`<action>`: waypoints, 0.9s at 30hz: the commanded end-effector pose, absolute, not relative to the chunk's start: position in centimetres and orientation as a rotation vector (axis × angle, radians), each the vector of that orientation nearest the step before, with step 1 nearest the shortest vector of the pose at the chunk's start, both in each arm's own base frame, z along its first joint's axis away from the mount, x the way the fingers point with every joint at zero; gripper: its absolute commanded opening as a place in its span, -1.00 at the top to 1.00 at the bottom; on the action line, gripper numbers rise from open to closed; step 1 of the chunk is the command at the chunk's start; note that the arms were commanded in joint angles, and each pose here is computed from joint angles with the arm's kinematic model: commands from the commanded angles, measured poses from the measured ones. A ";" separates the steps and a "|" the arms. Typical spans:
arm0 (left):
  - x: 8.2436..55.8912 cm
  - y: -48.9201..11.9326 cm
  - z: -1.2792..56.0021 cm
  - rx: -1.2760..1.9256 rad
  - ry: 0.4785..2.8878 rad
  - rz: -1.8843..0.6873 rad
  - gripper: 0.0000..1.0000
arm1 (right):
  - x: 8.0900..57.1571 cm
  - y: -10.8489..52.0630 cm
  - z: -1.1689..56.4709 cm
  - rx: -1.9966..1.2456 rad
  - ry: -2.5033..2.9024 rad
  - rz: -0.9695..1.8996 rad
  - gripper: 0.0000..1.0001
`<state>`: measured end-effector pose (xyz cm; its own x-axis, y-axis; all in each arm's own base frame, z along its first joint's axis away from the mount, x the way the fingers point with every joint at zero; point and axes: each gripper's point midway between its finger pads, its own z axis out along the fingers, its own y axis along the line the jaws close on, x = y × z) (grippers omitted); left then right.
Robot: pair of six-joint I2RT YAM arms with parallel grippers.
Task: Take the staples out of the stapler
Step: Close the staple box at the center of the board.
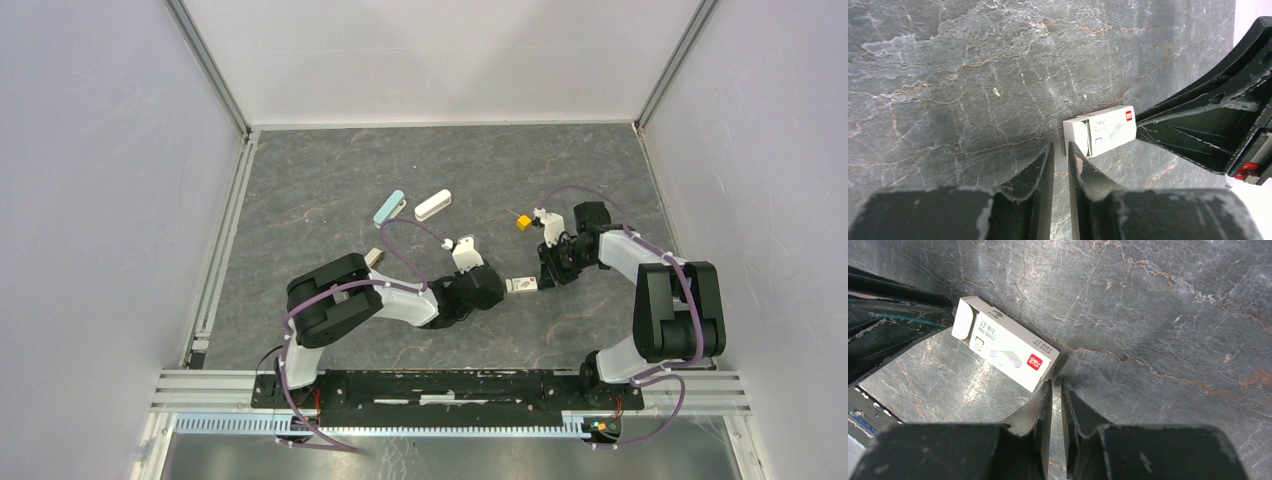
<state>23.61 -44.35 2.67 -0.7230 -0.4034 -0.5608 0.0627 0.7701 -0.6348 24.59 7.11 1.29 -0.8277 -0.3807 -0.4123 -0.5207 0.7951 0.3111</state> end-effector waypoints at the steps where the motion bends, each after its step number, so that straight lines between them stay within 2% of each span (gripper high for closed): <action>1: 24.3 -45.5 3.7 -0.214 2.207 -0.863 0.54 | 23.8 5.7 0.2 -0.708 2.712 0.517 0.63; 27: 24.2 -47.1 2.9 -0.172 2.241 -0.879 0.59 | 22.7 7.2 0.0 -0.785 2.715 0.547 0.63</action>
<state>23.64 -46.28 2.53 -0.7468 -0.3882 -0.5400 0.0771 0.7560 -0.6500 24.48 7.46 1.30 -0.8143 -0.4078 -0.4131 -0.5438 0.7847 0.2974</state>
